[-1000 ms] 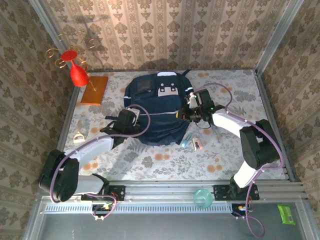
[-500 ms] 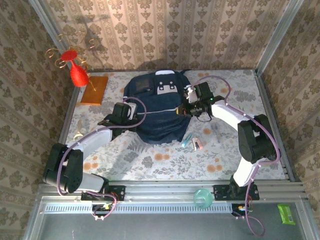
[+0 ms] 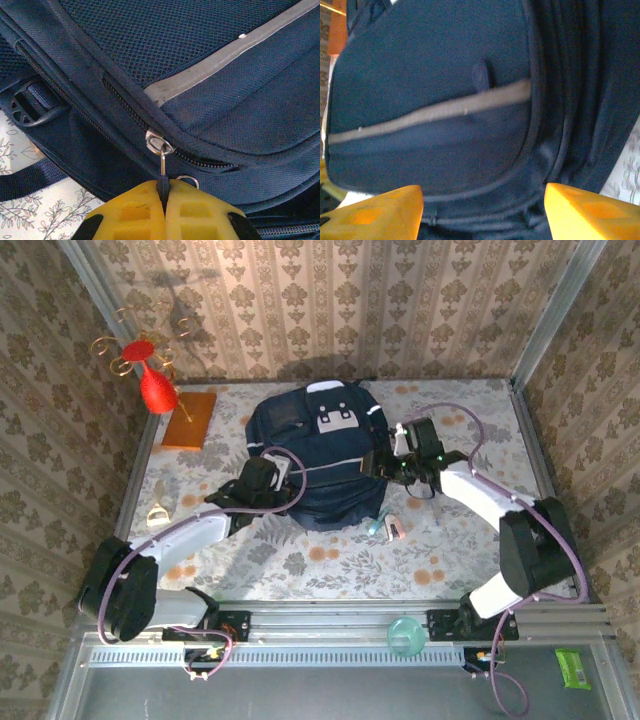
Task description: Pack the student bag
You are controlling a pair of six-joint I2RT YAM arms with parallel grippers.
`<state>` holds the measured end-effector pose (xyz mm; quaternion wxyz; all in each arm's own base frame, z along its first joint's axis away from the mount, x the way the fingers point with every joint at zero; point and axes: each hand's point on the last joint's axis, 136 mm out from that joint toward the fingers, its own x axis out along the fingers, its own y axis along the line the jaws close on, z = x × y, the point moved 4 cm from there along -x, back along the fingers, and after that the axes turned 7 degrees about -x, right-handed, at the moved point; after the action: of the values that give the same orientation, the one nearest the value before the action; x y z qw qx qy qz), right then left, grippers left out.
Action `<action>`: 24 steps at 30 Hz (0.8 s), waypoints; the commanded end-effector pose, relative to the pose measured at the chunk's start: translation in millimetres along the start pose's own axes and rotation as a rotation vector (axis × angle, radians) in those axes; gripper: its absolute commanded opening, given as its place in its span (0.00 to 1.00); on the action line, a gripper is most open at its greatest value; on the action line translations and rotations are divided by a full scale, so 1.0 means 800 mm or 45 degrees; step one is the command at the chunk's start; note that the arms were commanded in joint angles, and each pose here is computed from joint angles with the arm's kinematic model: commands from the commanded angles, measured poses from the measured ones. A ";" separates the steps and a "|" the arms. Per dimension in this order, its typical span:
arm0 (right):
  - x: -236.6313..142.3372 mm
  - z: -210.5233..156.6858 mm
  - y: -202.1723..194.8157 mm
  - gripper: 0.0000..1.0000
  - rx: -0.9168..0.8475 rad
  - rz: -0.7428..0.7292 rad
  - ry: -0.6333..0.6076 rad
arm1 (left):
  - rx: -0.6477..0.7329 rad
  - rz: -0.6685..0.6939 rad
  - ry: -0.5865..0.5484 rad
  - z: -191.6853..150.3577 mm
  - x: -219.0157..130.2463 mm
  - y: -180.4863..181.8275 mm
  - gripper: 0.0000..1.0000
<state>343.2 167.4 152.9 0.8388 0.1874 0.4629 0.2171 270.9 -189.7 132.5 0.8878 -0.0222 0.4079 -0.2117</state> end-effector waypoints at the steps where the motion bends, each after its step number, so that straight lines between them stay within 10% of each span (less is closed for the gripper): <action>1: 0.006 -0.019 0.003 0.67 0.057 -0.033 -0.041 | -0.011 -0.059 -0.065 0.010 -0.010 -0.015 0.00; 15: 0.078 -0.046 0.005 0.70 0.215 -0.022 -0.057 | 0.014 -0.091 -0.056 0.002 -0.010 -0.028 0.00; 24: 0.069 -0.033 -0.014 0.09 0.268 -0.089 -0.217 | 0.038 -0.029 -0.047 -0.005 -0.009 -0.018 0.00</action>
<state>336.4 198.3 84.8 0.8339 0.2686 0.4620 0.1377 261.1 -200.2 128.4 0.8868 -0.0188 0.4039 -0.2239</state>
